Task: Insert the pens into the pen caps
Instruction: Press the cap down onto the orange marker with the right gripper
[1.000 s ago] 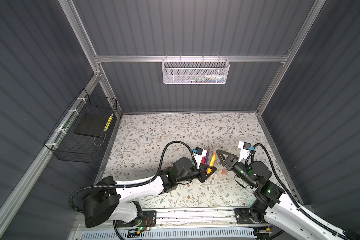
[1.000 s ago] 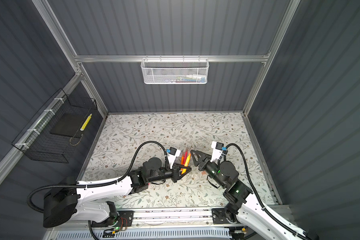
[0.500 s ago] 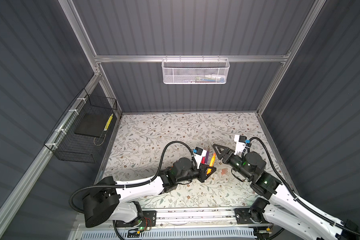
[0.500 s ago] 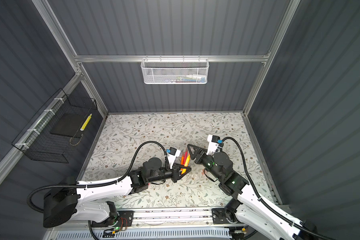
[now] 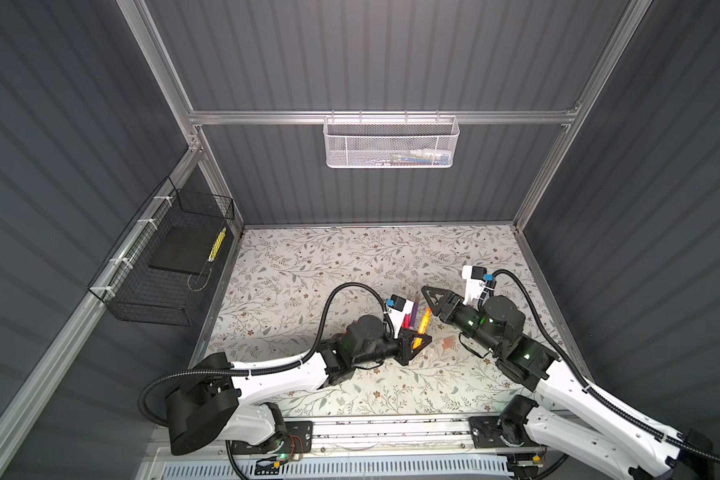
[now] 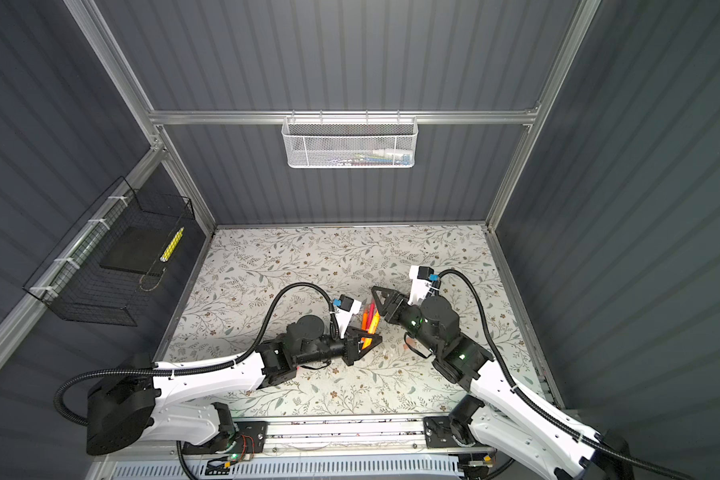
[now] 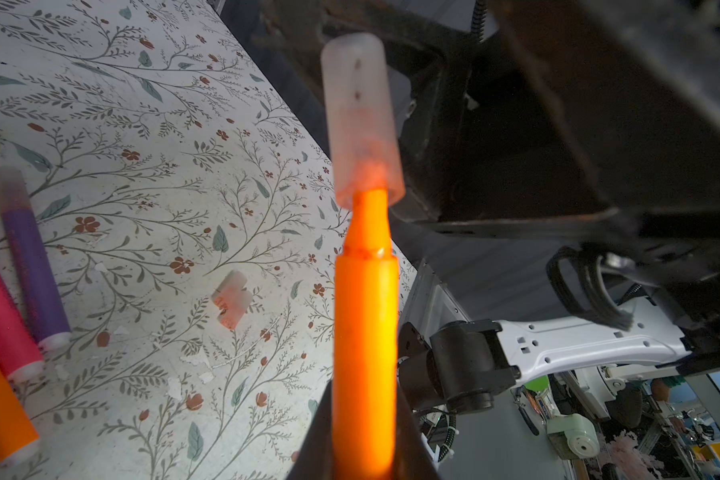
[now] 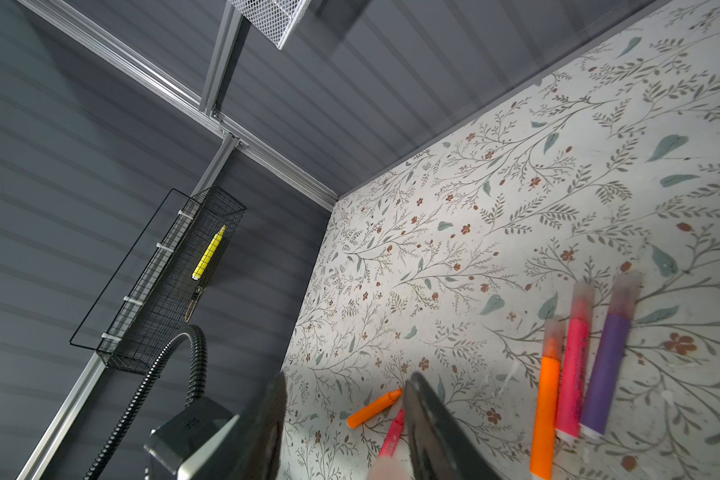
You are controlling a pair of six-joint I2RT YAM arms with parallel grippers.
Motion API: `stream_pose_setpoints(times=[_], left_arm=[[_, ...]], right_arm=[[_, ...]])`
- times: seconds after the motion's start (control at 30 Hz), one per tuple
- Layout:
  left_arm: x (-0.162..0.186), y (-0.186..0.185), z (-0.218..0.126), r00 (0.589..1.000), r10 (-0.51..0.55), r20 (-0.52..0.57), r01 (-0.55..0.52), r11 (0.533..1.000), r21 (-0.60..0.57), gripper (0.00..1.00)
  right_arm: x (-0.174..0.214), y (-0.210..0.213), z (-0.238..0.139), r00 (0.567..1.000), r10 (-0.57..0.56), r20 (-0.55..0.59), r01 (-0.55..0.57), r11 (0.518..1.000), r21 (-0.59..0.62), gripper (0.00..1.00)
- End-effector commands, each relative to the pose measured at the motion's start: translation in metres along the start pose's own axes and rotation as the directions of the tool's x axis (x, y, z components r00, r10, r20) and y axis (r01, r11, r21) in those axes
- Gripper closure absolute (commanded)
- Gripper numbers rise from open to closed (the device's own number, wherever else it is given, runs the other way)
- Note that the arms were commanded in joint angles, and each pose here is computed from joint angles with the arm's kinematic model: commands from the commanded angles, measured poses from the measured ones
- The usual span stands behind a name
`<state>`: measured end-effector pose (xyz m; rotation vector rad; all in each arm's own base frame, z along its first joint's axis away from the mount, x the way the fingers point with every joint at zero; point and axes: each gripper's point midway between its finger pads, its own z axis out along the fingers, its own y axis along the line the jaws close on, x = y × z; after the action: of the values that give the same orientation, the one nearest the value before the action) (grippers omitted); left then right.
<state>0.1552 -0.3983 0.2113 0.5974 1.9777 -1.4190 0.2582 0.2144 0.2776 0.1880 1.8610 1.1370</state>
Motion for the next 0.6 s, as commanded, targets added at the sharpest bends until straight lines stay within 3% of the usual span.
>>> stream_pose_setpoints(times=[0.0,0.27,0.57], left_arm=[[0.0,0.001,0.002,1.0,0.025,-0.007,-0.026,1.0,-0.006,1.0],[-0.001,0.0,0.002,1.0,0.027,-0.005,-0.027,1.0,-0.006,1.0],[-0.005,-0.005,-0.004,1.0,0.03,0.009,-0.03,1.0,0.006,1.0]], right_arm=[[-0.003,0.014,0.001,1.0,0.001,-0.018,-0.002,0.999,-0.045,0.51],[0.003,0.02,0.011,0.998,0.003,-0.063,-0.008,0.997,-0.072,0.54],[0.01,0.016,0.006,0.997,-0.028,-0.071,0.021,0.995,-0.095,0.82]])
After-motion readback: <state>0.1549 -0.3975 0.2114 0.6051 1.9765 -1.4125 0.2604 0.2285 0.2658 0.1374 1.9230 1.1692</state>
